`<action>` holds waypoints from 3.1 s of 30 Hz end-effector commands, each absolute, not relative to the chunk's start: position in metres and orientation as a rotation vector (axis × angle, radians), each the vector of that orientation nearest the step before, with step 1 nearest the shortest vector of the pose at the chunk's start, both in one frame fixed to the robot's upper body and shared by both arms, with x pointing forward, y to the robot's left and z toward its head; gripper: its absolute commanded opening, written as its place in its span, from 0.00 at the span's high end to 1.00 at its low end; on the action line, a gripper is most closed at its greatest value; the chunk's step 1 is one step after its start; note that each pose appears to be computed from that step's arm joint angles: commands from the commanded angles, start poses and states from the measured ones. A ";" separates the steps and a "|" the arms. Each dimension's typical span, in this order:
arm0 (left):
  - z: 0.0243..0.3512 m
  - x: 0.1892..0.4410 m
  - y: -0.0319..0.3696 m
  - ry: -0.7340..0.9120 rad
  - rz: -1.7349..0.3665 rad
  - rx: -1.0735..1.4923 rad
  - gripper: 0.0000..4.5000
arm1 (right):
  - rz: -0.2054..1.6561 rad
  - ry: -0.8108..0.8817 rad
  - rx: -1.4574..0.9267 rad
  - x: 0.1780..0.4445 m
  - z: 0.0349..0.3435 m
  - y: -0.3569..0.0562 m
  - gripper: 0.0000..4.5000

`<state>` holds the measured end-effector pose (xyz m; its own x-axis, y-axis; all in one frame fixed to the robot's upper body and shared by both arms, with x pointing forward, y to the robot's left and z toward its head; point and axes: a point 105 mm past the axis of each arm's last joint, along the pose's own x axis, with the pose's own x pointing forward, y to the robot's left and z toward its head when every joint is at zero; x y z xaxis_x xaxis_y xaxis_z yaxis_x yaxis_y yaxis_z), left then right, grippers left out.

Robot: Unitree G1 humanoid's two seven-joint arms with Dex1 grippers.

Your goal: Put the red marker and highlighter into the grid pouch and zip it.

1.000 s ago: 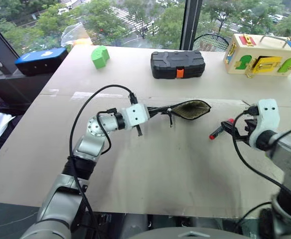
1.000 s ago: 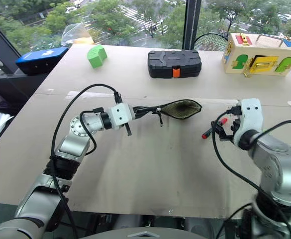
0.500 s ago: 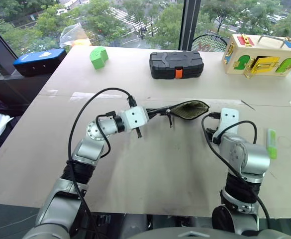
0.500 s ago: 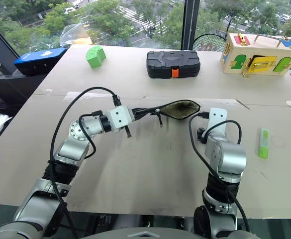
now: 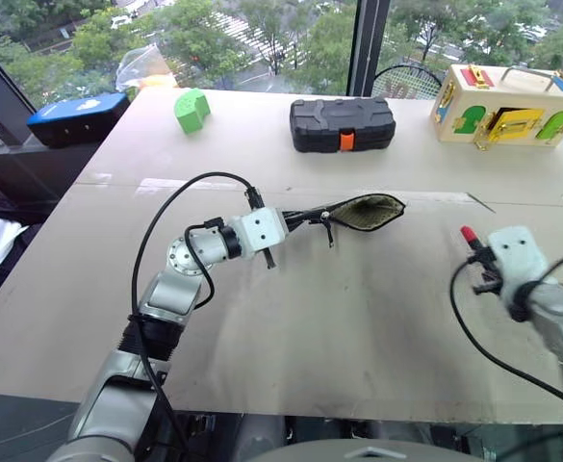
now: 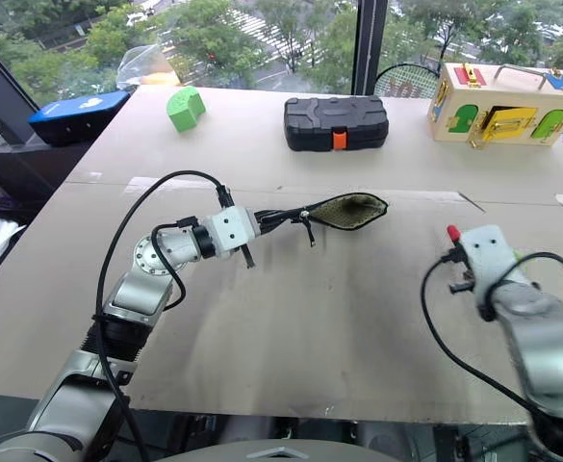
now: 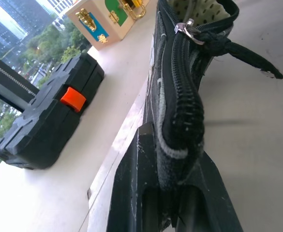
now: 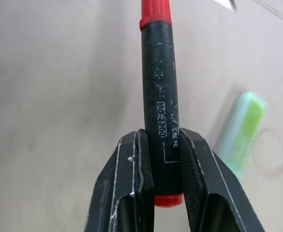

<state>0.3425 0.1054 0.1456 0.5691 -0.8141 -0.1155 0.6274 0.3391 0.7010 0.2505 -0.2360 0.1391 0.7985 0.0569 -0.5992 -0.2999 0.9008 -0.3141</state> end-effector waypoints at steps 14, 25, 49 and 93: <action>0.159 0.319 0.066 -0.449 -1.114 0.803 1.00 | 0.785 0.601 -0.521 0.265 0.180 -0.153 0.95; 0.162 0.311 0.057 -0.447 -1.133 0.766 1.00 | 0.926 0.480 -0.865 0.303 0.196 -0.128 0.50; 0.162 0.327 0.061 -0.387 -1.065 0.698 1.00 | -0.373 0.699 -0.099 0.247 0.110 -0.329 0.22; 0.154 0.306 0.050 -0.503 -1.164 0.808 1.00 | 0.830 0.735 -0.409 0.254 0.182 -0.167 0.85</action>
<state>0.3123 0.0587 0.1413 0.3729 -0.9232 -0.0934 0.6444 0.1852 0.7419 0.2462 -0.1711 0.1763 0.4305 0.5193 -0.7382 -0.7760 0.6306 -0.0089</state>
